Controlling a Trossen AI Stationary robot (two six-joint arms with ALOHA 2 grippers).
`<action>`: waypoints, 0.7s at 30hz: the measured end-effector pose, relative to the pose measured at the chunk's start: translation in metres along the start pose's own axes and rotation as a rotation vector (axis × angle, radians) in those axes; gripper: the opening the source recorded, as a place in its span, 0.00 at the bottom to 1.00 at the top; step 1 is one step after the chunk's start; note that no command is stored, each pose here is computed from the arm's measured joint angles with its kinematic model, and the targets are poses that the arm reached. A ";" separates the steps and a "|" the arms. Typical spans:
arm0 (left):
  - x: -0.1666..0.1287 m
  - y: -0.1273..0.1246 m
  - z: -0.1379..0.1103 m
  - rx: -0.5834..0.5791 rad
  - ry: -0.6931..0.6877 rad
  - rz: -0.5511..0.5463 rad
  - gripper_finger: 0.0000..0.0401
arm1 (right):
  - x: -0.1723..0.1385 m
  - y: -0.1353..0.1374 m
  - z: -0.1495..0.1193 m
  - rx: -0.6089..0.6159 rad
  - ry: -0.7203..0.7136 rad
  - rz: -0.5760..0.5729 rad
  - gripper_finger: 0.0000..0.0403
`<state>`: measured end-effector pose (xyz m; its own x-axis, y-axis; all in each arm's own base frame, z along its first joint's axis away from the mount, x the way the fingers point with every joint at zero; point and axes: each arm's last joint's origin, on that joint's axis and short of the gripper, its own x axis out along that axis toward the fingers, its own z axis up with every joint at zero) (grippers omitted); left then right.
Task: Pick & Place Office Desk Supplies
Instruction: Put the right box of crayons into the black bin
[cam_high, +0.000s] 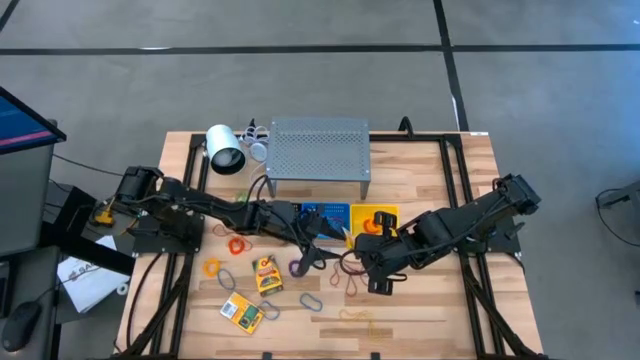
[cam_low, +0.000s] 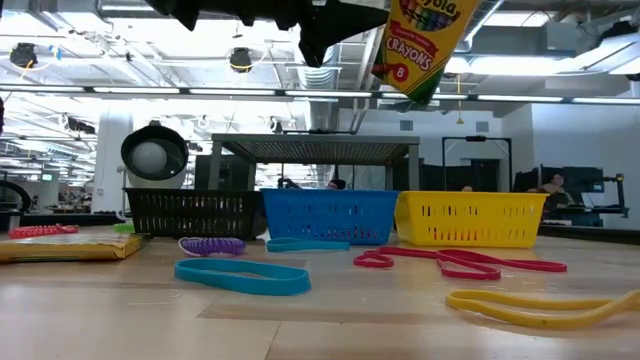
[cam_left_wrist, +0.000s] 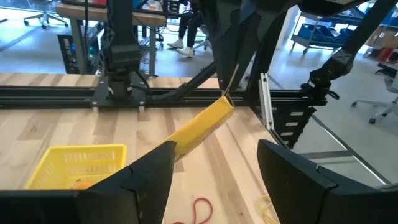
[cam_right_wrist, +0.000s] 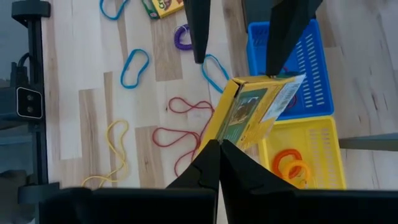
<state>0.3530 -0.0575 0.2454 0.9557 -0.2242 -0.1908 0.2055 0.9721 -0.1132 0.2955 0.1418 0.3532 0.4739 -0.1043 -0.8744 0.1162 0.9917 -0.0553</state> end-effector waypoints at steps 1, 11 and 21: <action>0.000 0.000 0.000 0.000 0.000 0.003 0.57 | 0.000 0.000 0.000 -0.003 -0.003 0.001 0.00; 0.000 0.003 -0.002 0.044 0.021 0.085 0.57 | 0.001 -0.001 0.003 -0.017 -0.019 0.008 0.00; 0.000 0.004 -0.003 0.069 0.022 0.118 0.57 | 0.001 -0.002 0.005 -0.027 -0.027 0.016 0.00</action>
<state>0.3530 -0.0541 0.2425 0.9693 -0.1091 -0.2202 0.1071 0.9940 -0.0212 0.3001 0.1397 0.3546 0.4990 -0.0898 -0.8619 0.0850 0.9949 -0.0544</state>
